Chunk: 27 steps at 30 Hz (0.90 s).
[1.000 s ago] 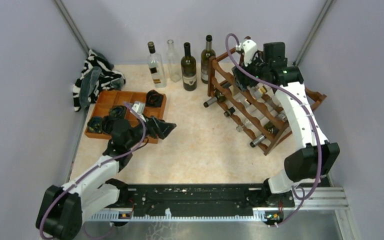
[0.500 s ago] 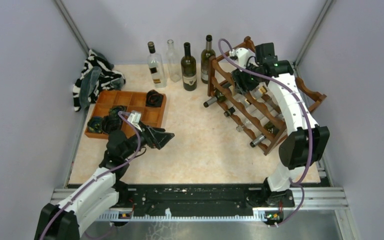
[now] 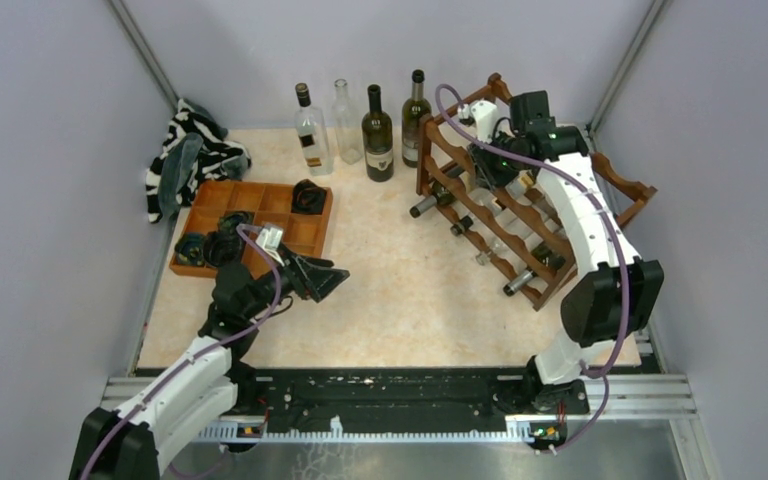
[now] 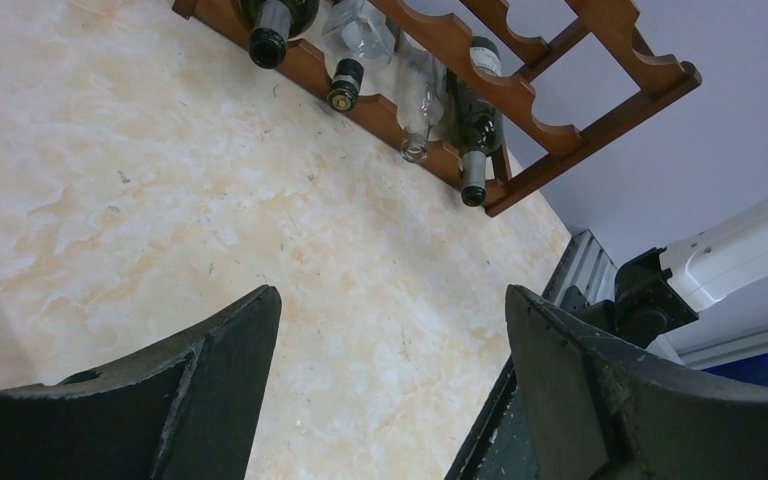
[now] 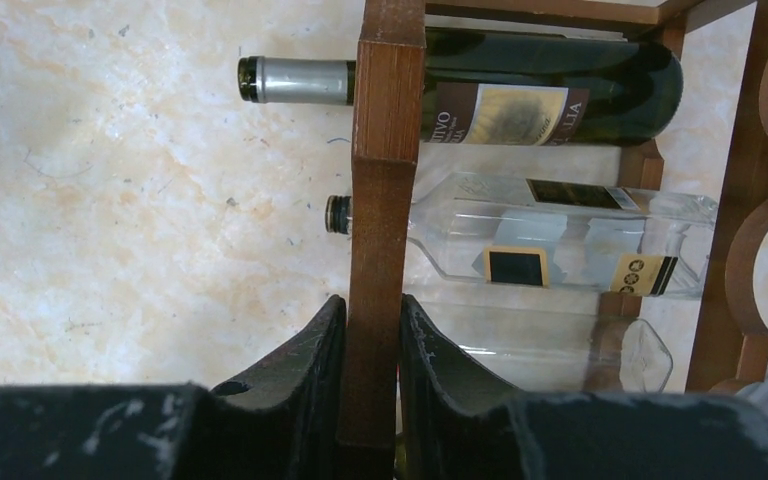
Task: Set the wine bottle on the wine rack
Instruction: Adjust the wine rack at the center of the board.
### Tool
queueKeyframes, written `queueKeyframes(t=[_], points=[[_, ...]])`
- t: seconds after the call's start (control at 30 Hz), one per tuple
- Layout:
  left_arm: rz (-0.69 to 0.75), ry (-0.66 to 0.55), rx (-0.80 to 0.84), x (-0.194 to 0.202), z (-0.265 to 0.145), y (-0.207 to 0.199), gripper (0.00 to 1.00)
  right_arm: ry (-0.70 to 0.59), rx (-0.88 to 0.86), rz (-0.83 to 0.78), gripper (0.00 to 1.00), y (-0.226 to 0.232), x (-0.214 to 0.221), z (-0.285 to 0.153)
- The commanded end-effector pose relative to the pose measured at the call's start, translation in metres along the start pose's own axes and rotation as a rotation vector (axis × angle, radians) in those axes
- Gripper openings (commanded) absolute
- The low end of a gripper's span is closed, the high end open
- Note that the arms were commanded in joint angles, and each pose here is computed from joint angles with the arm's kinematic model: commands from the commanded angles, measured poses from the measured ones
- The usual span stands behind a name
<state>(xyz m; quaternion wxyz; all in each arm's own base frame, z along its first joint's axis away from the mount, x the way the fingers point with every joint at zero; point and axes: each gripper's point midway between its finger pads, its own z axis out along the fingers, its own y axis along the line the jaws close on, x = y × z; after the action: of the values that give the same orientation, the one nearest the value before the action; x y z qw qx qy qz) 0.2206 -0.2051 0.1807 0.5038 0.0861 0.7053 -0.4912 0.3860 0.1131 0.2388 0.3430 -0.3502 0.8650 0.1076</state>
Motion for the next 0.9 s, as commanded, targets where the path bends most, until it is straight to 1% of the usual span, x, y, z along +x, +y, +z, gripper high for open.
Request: queueKeyframes(t=[0.0, 0.13, 0.23, 0.43, 0.57, 0.67, 0.7, 0.73, 0.83, 0.87], points=[[0.004, -0.011, 0.066, -0.005, 0.001, -0.013, 0.88, -0.095, 0.061, -0.055, 0.09, 0.003, -0.014, -0.042], [-0.019, 0.002, 0.094, -0.001, 0.002, -0.016, 0.88, -0.107, 0.058, -0.06, 0.09, 0.012, -0.01, -0.053], [-0.029, 0.036, 0.145, 0.004, 0.002, -0.024, 0.88, -0.106, 0.046, -0.071, 0.09, 0.02, -0.002, -0.06], [-0.109, 0.082, 0.213, 0.023, 0.009, -0.036, 0.87, -0.114, 0.02, -0.114, 0.1, 0.038, 0.016, -0.073], [-0.128, 0.106, 0.208, 0.038, 0.023, -0.047, 0.87, -0.12, 0.008, -0.144, 0.12, 0.048, 0.026, -0.08], [-0.175, 0.104, 0.171, 0.045, 0.034, -0.045, 0.87, -0.132, -0.006, -0.154, 0.16, 0.054, 0.03, -0.082], [-0.188, 0.103, 0.155, 0.048, 0.038, -0.042, 0.87, -0.135, -0.009, -0.155, 0.2, 0.055, 0.03, -0.083], [-0.21, 0.102, 0.136, 0.05, 0.041, -0.039, 0.87, -0.136, -0.012, -0.155, 0.27, 0.056, 0.03, -0.083], [-0.253, 0.097, 0.089, 0.054, 0.052, -0.031, 0.87, -0.158, -0.009, -0.157, 0.53, 0.055, 0.021, -0.086], [-0.26, 0.101, 0.082, 0.055, 0.055, -0.03, 0.88, -0.17, -0.008, -0.162, 0.58, 0.054, 0.017, -0.089]])
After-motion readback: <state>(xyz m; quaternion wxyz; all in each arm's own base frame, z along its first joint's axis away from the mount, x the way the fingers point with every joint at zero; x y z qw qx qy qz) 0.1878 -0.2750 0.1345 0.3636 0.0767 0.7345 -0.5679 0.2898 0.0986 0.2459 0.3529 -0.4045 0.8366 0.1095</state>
